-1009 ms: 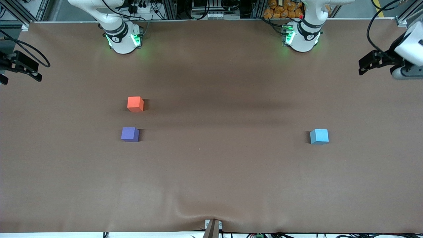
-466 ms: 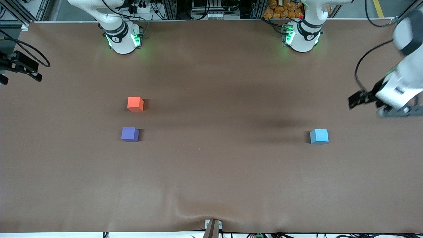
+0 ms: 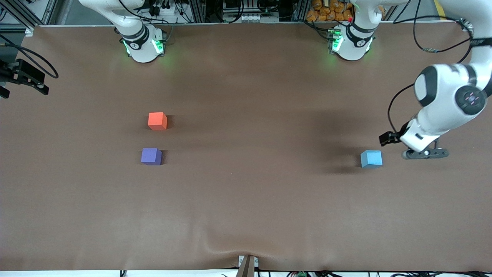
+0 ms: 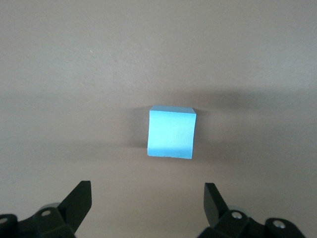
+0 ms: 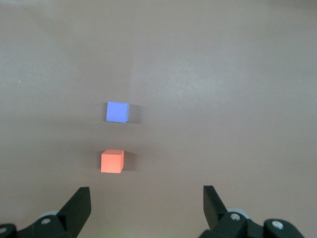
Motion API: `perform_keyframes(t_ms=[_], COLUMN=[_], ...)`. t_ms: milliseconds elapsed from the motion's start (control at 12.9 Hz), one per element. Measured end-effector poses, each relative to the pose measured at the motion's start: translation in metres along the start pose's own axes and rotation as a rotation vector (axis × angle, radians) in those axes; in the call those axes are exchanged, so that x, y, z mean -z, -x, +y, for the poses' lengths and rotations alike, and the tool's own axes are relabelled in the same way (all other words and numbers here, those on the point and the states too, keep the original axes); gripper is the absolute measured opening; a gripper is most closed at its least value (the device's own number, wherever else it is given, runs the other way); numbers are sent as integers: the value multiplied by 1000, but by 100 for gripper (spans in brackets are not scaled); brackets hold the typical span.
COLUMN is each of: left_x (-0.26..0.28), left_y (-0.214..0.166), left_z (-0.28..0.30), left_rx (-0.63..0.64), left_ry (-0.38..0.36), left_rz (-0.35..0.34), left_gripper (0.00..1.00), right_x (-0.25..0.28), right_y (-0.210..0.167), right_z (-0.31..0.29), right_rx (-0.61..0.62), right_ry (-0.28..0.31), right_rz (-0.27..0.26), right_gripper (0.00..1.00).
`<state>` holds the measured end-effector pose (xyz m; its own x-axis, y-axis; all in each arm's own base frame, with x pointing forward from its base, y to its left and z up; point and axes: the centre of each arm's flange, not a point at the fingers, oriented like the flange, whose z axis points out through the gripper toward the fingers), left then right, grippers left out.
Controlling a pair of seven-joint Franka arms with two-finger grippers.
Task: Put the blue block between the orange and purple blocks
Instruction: 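Lower the left gripper onto the light-blue block and close it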
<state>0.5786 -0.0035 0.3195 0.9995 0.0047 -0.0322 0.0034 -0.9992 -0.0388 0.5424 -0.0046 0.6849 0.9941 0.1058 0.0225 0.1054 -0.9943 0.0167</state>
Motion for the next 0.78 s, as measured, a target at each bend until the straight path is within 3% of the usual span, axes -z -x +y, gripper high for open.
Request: perform_keyframes(t_ms=[776], left_x=[-111], left_y=[-13], left_z=[9], left_rx=[-58], left_ry=[14], left_rz=[9], left_gripper=[100], right_x=[0], right_y=[0], right_z=[0], right_rx=[0], right_ry=[0], right_rz=[0], right_gripper=[100])
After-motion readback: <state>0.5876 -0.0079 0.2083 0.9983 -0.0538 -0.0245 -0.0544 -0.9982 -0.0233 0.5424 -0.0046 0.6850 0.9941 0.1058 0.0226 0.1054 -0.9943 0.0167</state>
